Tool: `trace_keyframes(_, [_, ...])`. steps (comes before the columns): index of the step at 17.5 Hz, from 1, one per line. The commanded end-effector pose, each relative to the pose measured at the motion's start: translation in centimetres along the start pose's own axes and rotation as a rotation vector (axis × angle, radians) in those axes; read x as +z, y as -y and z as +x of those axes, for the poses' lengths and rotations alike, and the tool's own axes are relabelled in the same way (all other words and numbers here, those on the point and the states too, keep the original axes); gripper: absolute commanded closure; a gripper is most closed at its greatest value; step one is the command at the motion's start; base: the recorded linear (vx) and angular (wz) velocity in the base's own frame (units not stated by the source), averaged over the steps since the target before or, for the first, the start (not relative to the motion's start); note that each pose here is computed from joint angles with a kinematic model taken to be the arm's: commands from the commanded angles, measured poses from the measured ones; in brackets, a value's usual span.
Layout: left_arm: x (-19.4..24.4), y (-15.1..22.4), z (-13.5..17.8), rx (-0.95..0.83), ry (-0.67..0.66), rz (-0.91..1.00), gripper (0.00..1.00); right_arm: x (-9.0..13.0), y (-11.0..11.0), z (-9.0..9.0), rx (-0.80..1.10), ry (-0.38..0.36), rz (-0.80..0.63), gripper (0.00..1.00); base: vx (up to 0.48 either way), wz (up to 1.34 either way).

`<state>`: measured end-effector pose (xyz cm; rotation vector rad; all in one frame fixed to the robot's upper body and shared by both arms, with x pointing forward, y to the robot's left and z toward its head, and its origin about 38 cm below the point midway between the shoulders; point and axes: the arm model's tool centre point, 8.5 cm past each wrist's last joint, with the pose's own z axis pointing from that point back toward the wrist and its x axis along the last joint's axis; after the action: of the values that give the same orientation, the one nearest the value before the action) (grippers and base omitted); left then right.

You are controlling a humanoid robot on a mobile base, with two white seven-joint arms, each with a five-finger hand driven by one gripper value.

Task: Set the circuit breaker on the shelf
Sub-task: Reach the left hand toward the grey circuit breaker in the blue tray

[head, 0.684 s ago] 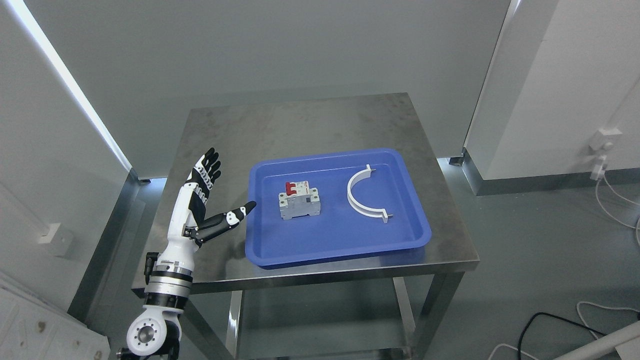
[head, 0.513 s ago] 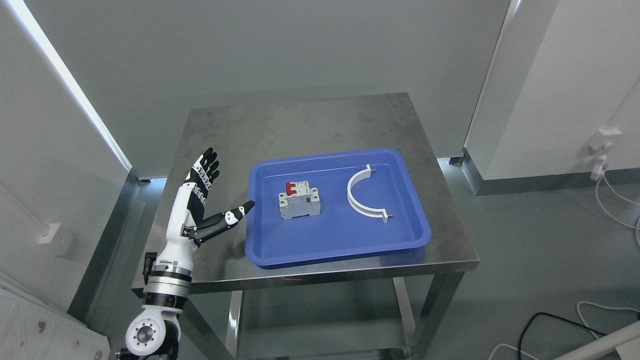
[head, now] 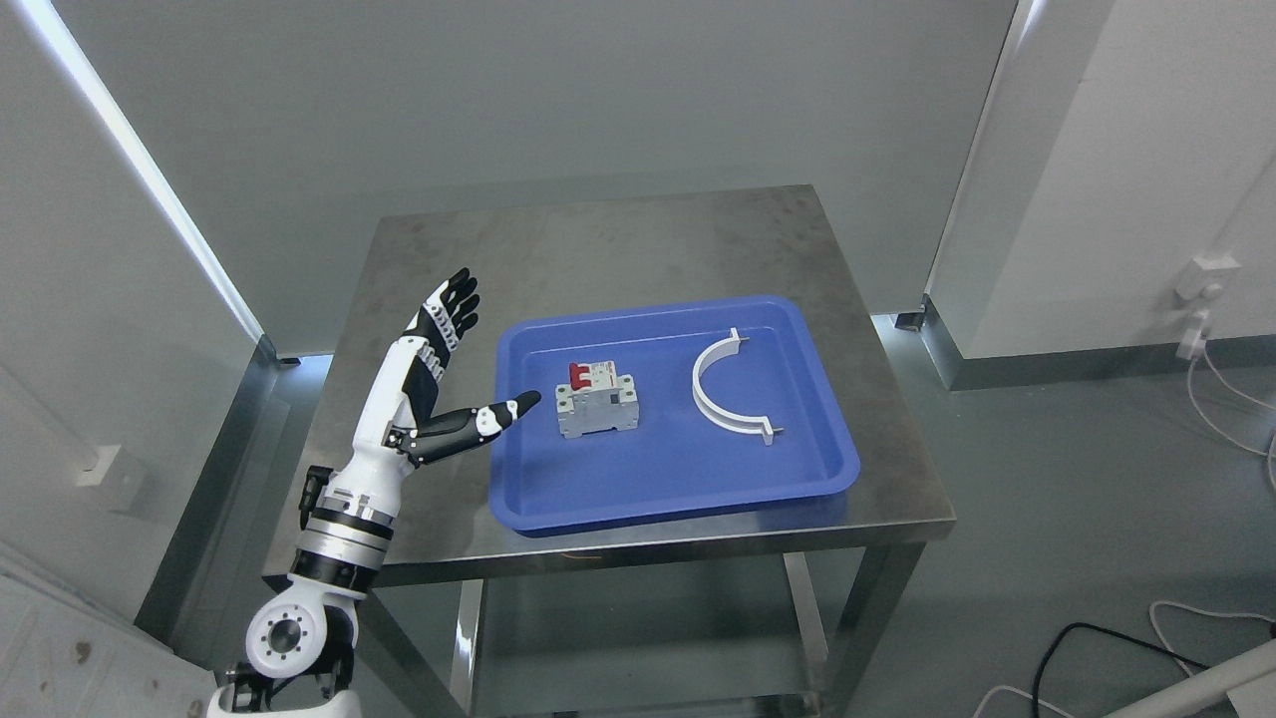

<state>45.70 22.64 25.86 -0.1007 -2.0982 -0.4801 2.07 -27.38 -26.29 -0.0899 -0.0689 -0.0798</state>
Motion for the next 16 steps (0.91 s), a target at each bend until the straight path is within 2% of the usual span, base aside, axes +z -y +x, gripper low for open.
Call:
trace_keyframes(1, [-2.9,-0.6,1.8,-0.239,-0.074,-0.209,0.02,0.0,1.1,0.1,0.002,0.002,-0.017,0.00,0.000,0.00])
trace_keyframes(4, [-4.3,1.0,1.4,-0.307,-0.150,-0.298,0.02,0.0,1.1,0.1,0.002,0.002,-0.017,0.00,0.000,0.00])
trace_keyframes(8, [-5.6,3.9,1.7,-0.310,-0.179,-0.391,0.03,0.0,1.1,0.1,0.002,0.002,-0.017,0.00,0.000,0.00])
trace_keyframes(11, [-6.6,3.9,1.7,-0.319,-0.236,-0.412,0.11,0.0,1.1,0.1,0.002,0.002,-0.017,0.00,0.000,0.00])
trace_keyframes(16, [-6.3,4.4,-0.6,-0.444,-0.370,-0.497,0.14,0.0,1.1,0.1,0.002,0.002,-0.017,0.00,0.000,0.00])
